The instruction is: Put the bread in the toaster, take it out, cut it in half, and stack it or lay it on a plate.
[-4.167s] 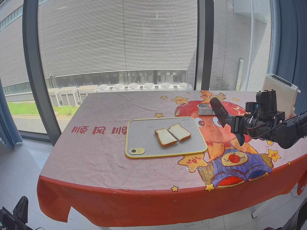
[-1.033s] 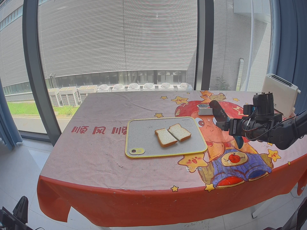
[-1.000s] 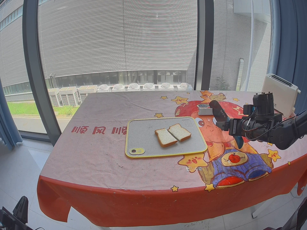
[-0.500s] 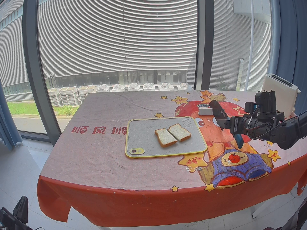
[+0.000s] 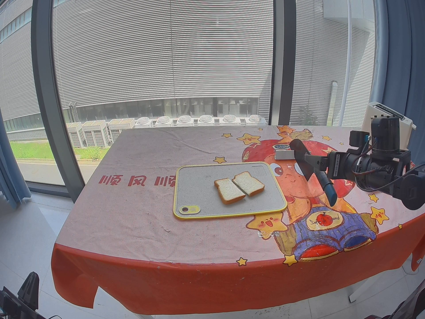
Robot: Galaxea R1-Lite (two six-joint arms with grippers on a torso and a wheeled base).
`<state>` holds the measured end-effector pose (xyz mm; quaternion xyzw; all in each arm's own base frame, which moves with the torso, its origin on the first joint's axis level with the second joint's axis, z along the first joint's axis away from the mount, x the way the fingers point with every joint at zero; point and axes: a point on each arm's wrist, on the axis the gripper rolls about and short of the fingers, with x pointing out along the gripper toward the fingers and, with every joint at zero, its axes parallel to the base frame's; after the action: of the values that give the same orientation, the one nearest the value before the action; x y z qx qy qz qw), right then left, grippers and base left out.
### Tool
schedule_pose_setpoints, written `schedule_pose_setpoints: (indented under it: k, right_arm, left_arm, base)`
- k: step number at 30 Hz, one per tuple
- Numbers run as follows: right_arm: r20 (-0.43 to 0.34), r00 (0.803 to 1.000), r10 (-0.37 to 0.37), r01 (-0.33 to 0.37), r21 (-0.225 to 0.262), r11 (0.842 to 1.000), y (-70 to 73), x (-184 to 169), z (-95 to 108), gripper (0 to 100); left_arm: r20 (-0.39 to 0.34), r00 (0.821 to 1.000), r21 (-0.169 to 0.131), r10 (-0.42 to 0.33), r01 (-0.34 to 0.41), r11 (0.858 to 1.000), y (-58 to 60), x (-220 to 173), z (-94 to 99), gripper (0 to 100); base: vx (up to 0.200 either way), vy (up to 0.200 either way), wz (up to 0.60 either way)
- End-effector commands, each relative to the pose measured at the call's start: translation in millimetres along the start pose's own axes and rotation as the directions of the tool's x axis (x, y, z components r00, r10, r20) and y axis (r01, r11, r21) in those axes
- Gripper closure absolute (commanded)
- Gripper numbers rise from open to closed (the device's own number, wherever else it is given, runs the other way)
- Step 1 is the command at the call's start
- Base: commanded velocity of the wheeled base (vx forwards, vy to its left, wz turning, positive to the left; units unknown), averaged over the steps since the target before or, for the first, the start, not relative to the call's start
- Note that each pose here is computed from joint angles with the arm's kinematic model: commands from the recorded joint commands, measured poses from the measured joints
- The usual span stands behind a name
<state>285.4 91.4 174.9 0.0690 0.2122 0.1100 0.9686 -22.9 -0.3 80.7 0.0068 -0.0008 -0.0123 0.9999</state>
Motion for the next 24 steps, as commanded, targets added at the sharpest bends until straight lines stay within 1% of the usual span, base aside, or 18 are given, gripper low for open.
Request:
schedule_pose_setpoints:
  k: [1, 3, 6, 12, 15, 19, 24]
  right_arm:
    - [0.052, 0.997, 0.061, -0.060, -0.023, 0.998, 15.2, -29, 6, 0]
    - [0.059, 0.995, 0.079, -0.076, -0.044, 0.996, 19.1, -36, 6, 0]
    - [0.068, 0.994, 0.083, -0.079, -0.063, 0.995, 20.2, -41, 5, 0]
    - [0.069, 0.993, 0.097, -0.092, -0.071, 0.993, 23.7, -43, 4, 0]
    - [0.060, 0.991, 0.116, -0.110, -0.093, 0.990, 28.5, -44, 0, 0]
    - [0.044, 0.991, 0.124, -0.118, -0.111, 0.987, 30.9, -44, -5, 0]
    - [0.038, 0.991, 0.129, -0.124, -0.116, 0.985, 32.5, -44, -7, 0]
  left_arm:
    - [-0.001, 1.000, 0.000, 0.000, 0.000, 1.000, -0.1, 0, -5.3, 100]
    - [-0.001, 1.000, 0.000, 0.000, 0.000, 1.000, -0.1, 0, -5.3, 100]
    - [-0.001, 1.000, 0.000, 0.000, 0.000, 1.000, -0.1, 0, -5.3, 100]
    - [-0.001, 1.000, 0.000, 0.000, 0.000, 1.000, -0.1, 0, -5.3, 100]
    - [-0.001, 1.000, 0.000, 0.000, 0.000, 1.000, -0.1, 0, -5.3, 100]
    - [-0.001, 1.000, 0.000, 0.000, 0.000, 1.000, -0.1, 0, -5.3, 100]
    - [-0.001, 1.000, 0.000, 0.000, 0.000, 1.000, -0.1, 0, -5.3, 100]
  base:
    - [0.000, 0.000, 0.00]
    - [0.000, 0.000, 0.00]
    - [0.000, 0.000, 0.00]
    - [0.000, 0.000, 0.00]
    - [0.000, 0.000, 0.00]
    - [0.000, 0.000, 0.00]
    - [0.000, 0.000, 0.00]
